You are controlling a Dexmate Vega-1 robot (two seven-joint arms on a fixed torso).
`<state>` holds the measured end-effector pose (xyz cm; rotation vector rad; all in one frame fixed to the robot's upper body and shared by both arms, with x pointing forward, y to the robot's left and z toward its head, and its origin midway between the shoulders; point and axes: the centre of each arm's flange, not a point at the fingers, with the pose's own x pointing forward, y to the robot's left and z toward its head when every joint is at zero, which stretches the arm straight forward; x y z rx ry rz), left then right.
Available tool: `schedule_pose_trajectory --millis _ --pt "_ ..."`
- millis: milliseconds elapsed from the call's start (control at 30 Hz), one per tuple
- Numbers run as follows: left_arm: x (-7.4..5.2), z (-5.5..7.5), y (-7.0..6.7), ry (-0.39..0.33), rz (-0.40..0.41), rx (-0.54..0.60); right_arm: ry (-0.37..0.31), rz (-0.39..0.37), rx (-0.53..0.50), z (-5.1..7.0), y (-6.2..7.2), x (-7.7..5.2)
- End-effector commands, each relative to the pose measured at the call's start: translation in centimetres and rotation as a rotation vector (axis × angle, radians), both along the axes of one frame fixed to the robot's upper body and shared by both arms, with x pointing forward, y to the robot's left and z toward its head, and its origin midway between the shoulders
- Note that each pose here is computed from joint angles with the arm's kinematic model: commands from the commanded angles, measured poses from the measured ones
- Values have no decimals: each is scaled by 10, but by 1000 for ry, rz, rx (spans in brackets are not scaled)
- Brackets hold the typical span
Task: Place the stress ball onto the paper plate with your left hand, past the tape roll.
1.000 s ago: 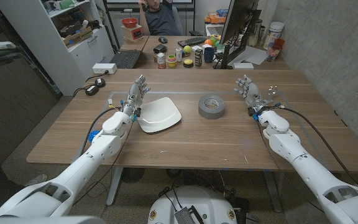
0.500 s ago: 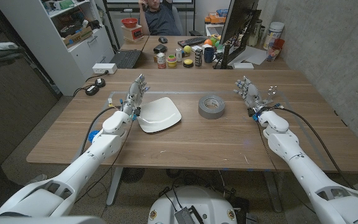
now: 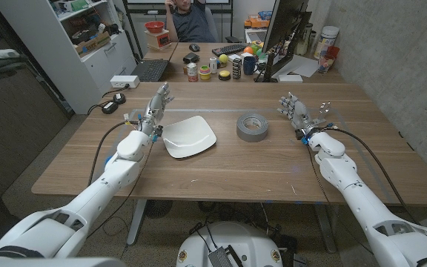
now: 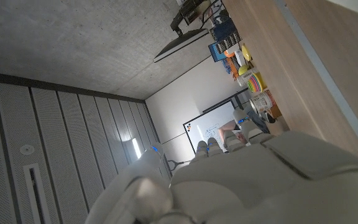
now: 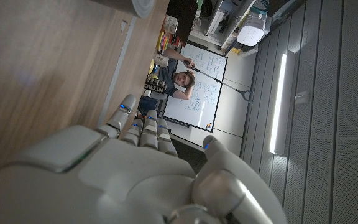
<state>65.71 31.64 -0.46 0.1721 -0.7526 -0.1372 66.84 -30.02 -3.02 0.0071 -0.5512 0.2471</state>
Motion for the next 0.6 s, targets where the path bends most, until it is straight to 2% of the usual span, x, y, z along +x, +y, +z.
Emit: schedule_pose_trajectory --millis 33,267,600 --pt "-30 22 21 -207 159 218 -3 -2 -43 6 -8 -14" --pt "-60 37 33 -309 245 350 10 0 -77 5 -10 -25" --pt "-100 45 50 -365 326 524 29 35 -145 1 2 -31"
